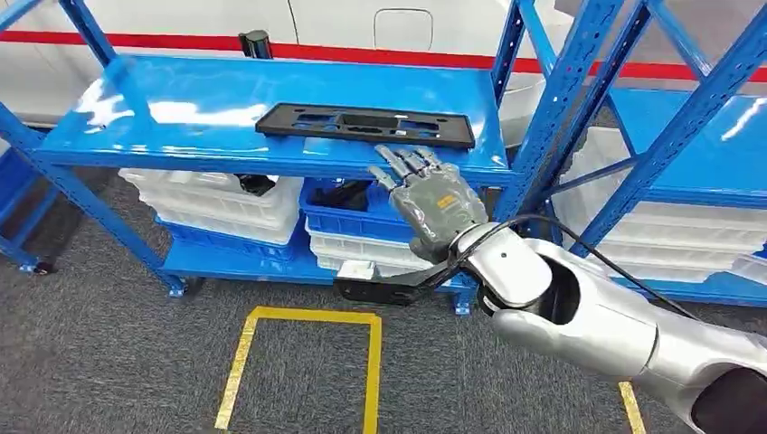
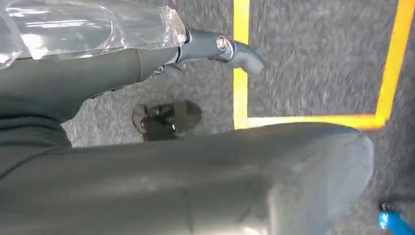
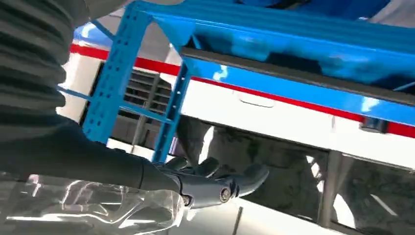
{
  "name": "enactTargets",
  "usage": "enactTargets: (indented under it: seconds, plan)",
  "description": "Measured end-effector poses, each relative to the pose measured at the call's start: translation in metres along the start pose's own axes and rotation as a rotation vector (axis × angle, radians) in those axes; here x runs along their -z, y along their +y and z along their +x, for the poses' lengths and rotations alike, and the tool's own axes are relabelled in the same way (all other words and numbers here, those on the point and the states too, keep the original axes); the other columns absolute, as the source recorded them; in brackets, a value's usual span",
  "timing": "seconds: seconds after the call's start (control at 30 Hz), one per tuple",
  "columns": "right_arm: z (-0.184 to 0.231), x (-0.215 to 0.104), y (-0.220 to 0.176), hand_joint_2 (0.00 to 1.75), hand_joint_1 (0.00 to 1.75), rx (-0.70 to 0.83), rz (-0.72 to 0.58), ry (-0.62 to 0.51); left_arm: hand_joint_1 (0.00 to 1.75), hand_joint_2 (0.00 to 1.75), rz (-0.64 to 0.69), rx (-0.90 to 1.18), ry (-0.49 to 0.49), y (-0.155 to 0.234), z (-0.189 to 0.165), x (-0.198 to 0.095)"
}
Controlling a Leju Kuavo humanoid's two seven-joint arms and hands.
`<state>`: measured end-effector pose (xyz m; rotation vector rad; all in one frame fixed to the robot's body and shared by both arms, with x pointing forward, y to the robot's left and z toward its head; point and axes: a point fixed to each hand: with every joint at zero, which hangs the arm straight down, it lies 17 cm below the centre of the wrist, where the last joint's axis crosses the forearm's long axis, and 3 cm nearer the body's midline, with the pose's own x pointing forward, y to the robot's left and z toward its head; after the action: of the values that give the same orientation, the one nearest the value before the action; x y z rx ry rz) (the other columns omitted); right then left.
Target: Take the parts from the cabinet and place them on the table.
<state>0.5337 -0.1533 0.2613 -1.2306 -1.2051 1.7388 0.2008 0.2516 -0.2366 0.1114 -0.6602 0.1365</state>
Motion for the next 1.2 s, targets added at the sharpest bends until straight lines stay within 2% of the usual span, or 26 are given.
enactTargets:
  seconds: [0.13, 0.3, 0.47, 0.6, 0.93, 1.2]
  plan:
    - [-0.002, 0.001, -0.001, 1.75, 0.00, 0.008, 0.000, 0.005, 0.00, 0.00, -0.004, 0.001, 0.009, -0.003, -0.002, -0.001]
    - [-0.044, 0.004, 0.018, 1.75, 0.00, 0.018, 0.010, 0.165, 0.00, 0.00, 0.006, 0.008, 0.025, 0.004, -0.007, 0.000]
    - [-0.068, 0.002, 0.027, 1.75, 0.00, 0.032, 0.021, 0.218, 0.00, 0.00, 0.009, 0.014, 0.028, 0.006, -0.006, 0.001]
    - [-0.075, -0.003, 0.049, 1.75, 0.00, 0.042, 0.057, 0.239, 0.00, 0.00, 0.009, 0.017, 0.031, 0.006, -0.007, 0.000]
    - [-0.101, -0.006, 0.054, 1.75, 0.00, 0.069, 0.061, 0.294, 0.00, 0.00, 0.003, 0.019, 0.030, 0.004, -0.005, 0.001]
    - [-0.096, -0.008, 0.067, 1.75, 0.00, 0.084, 0.088, 0.288, 0.00, 0.00, 0.004, 0.021, 0.040, 0.006, -0.009, 0.000]
